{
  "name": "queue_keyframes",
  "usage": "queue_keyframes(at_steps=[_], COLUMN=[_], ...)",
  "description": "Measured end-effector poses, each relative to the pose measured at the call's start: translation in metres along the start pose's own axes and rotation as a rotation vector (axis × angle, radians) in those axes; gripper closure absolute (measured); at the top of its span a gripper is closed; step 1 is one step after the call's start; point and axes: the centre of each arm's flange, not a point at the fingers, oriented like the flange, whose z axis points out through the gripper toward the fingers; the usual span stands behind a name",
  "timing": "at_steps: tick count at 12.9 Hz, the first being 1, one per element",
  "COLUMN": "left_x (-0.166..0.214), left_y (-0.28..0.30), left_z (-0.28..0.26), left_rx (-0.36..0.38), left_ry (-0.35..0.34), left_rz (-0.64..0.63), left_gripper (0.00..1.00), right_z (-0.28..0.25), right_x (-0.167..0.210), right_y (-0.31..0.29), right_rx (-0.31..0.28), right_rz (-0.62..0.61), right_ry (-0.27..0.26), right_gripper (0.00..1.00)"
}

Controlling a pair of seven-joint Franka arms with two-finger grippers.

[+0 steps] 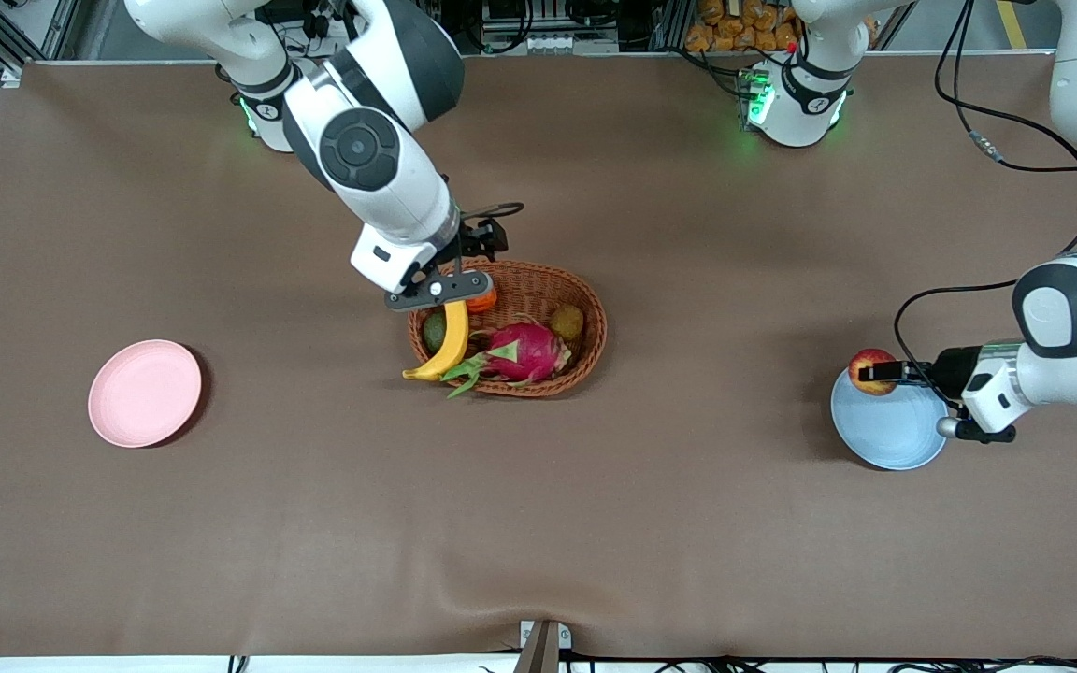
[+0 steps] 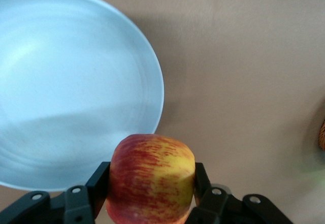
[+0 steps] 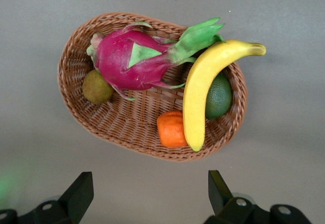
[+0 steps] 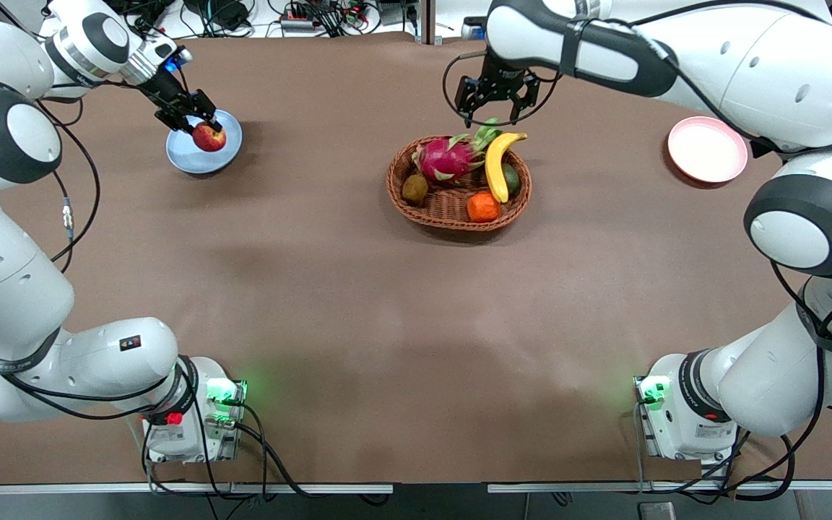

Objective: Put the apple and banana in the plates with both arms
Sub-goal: 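Lower the apple onto the blue plate while the right gripper reaches the banana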

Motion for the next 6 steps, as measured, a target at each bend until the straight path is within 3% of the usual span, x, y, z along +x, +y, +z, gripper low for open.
queue_keyframes(at_steps=[3, 6], left_x=[0.010, 0.012], left_y=[-0.030, -0.053], left_z=[0.003, 0.016], left_rx=[-0.021, -0.096], left_ry=[0.017, 0.039], left_rz=[0.049, 0.068], left_gripper=[0.30, 0.30], right_z=[0.018, 0.033], right_x=[0.002, 0.002], right_y=[0.003, -0.002], right_rx=[-0.008, -0.018], right_rz=[0.007, 0.007], right_ry=[-0.012, -0.029], right_gripper=[0.00, 0.00])
